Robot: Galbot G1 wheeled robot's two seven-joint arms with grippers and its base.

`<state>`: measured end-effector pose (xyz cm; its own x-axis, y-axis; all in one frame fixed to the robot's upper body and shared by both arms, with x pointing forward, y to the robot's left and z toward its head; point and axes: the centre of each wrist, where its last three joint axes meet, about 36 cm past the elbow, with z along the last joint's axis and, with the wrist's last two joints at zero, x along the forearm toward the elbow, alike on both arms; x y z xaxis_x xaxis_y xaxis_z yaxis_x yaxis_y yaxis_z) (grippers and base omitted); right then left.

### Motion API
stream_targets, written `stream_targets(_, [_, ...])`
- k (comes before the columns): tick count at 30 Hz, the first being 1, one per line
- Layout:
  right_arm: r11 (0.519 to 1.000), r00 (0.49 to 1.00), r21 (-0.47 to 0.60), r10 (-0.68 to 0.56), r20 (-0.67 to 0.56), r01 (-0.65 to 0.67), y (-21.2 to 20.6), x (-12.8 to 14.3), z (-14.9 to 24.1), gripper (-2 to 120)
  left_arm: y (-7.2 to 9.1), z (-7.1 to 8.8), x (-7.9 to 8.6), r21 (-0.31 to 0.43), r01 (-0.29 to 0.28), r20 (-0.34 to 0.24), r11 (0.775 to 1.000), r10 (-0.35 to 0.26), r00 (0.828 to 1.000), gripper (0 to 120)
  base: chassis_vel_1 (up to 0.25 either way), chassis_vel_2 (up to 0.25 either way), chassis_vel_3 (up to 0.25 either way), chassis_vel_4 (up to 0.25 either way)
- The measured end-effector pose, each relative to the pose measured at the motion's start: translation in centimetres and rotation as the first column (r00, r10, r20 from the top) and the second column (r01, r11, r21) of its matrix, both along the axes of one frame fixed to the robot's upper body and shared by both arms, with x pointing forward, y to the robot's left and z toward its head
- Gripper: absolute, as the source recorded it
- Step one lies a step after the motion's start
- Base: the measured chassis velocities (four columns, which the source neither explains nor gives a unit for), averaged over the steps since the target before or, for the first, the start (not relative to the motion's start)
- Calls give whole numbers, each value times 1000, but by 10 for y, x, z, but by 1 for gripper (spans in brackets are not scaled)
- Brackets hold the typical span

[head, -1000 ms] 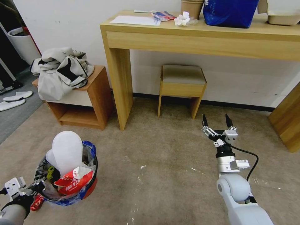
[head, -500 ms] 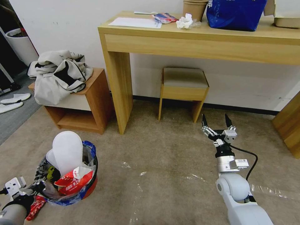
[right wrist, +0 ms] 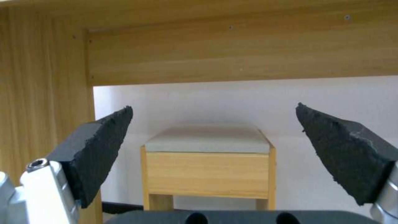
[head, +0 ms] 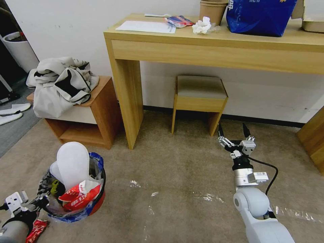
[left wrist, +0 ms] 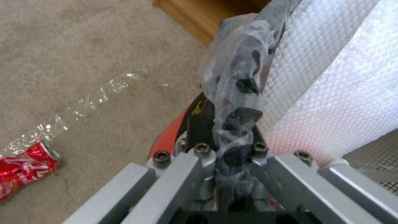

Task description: Pick up the trash bin and place the garbage on the floor into it.

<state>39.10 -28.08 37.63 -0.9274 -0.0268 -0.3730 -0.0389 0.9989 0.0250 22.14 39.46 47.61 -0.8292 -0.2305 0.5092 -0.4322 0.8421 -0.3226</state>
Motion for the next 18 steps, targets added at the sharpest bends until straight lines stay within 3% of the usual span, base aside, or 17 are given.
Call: stream_targets(18, [1000,1000,12,0,11,0,3,-1,-3,100,0,0,-1,-2,4,3,1000,-4,1000,0,-33,33,36,-36])
